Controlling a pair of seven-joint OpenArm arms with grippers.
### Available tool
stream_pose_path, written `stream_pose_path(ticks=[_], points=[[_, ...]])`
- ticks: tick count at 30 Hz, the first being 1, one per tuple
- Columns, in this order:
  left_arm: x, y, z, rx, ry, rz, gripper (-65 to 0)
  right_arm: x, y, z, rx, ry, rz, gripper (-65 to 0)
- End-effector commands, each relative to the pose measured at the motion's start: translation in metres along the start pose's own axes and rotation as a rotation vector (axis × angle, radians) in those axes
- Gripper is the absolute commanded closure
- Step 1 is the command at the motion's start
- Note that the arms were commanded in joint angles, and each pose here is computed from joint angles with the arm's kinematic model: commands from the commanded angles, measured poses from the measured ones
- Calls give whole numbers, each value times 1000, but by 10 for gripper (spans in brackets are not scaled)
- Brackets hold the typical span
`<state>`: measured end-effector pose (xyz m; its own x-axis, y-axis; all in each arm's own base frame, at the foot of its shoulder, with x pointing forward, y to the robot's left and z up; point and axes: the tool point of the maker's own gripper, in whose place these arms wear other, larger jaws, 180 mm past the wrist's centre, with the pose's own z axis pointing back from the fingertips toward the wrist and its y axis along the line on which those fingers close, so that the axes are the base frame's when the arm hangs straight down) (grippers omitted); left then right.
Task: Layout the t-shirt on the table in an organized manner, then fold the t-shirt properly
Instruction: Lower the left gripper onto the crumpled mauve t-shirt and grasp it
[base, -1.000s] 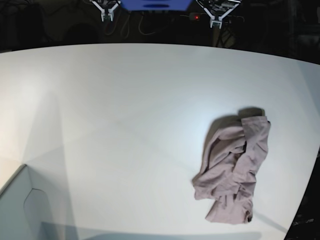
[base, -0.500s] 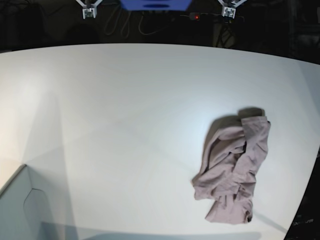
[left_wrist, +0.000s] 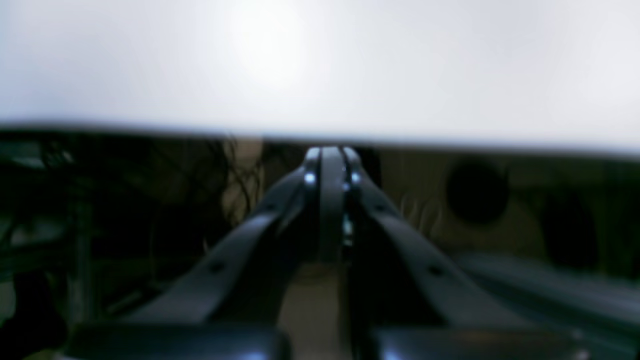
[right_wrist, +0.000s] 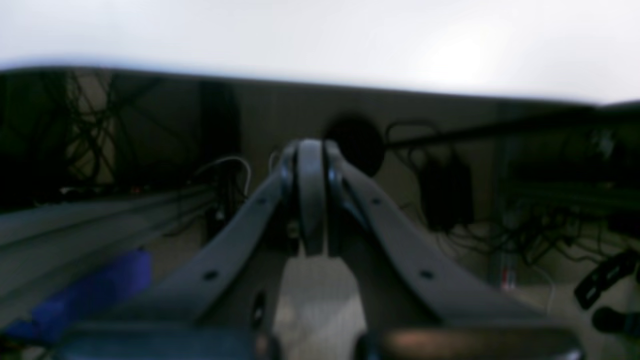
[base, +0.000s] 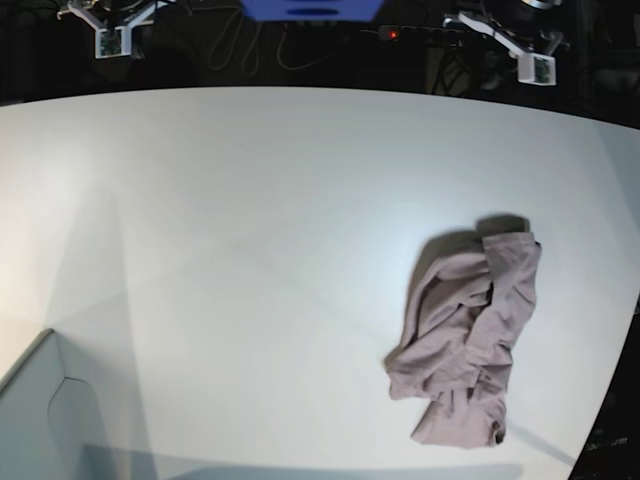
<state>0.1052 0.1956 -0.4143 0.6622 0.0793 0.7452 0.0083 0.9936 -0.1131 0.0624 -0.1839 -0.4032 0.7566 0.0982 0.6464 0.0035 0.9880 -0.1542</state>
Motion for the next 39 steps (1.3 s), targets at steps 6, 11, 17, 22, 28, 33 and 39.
stream_pose_path(ticks=[6,11,17,22,28,33,39], points=[[73,25,14,110,-219,55,-256,41,-1,9,0,-118,8,0],[122,26,-6,116,-367,78,-280,52,0,4,1,-150,1,-112],[160,15,-36,90,-412,137,-340,52,1,4,3,-152,4,-265],[168,12,-73,82,-349,200,-479,52,0,3,3,-151,6,-281],[165,25,-114,115,-312,269,-477,51,0,3,3,-149,5,-281],[177,32,-134,150,-313,213,-477,51,-1,2,5,-147,16,-281],[188,34,-155,221,-300,99,-477,50,-2,-2,2,-126,19,-281]])
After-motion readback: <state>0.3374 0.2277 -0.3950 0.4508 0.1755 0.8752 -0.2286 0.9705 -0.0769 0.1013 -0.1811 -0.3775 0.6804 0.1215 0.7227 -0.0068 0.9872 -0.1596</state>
